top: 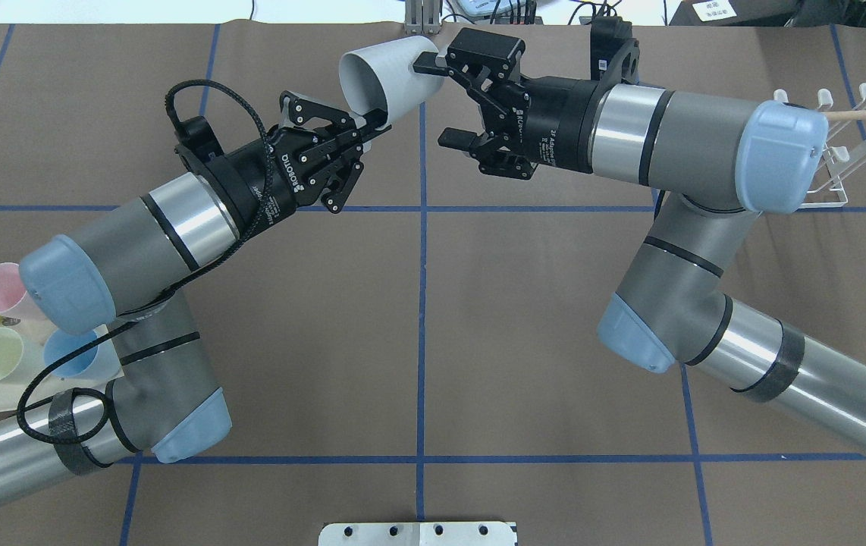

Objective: Transfer IKEA cup to right arm and place on rack

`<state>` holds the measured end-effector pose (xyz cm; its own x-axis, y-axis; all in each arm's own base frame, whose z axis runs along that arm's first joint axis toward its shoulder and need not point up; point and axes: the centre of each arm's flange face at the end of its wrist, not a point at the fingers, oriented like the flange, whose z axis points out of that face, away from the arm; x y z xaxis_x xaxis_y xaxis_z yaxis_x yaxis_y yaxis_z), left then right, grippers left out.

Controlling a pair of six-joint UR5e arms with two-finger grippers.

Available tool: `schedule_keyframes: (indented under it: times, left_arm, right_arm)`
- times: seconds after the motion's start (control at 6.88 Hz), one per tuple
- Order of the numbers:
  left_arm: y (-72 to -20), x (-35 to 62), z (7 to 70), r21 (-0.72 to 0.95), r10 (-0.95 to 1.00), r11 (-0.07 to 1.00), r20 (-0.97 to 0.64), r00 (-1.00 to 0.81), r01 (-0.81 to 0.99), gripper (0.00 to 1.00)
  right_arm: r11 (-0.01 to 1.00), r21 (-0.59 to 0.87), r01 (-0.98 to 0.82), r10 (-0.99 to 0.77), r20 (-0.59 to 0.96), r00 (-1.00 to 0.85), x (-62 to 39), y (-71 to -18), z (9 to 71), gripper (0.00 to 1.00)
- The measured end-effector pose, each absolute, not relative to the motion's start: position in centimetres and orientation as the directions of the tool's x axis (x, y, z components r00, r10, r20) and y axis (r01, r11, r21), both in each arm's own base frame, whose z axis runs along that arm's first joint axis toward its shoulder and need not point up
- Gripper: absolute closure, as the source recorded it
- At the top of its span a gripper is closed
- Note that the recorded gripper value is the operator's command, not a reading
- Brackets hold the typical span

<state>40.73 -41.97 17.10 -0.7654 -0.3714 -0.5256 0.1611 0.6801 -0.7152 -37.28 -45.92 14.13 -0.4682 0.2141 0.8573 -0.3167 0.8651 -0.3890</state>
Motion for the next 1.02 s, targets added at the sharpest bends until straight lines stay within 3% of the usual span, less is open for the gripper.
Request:
schedule_keyframes:
  times: [1.02]
  left_arm:
    - [-40.0, 42.6, 16.3, -0.727, -0.383, 0.673, -0.5, -0.777, 0.136, 1.0]
  right_arm:
    - [0.855, -0.405, -0.324, 0.213, 0.844, -0.491, -38.4, -45.7, 13.6, 0.01]
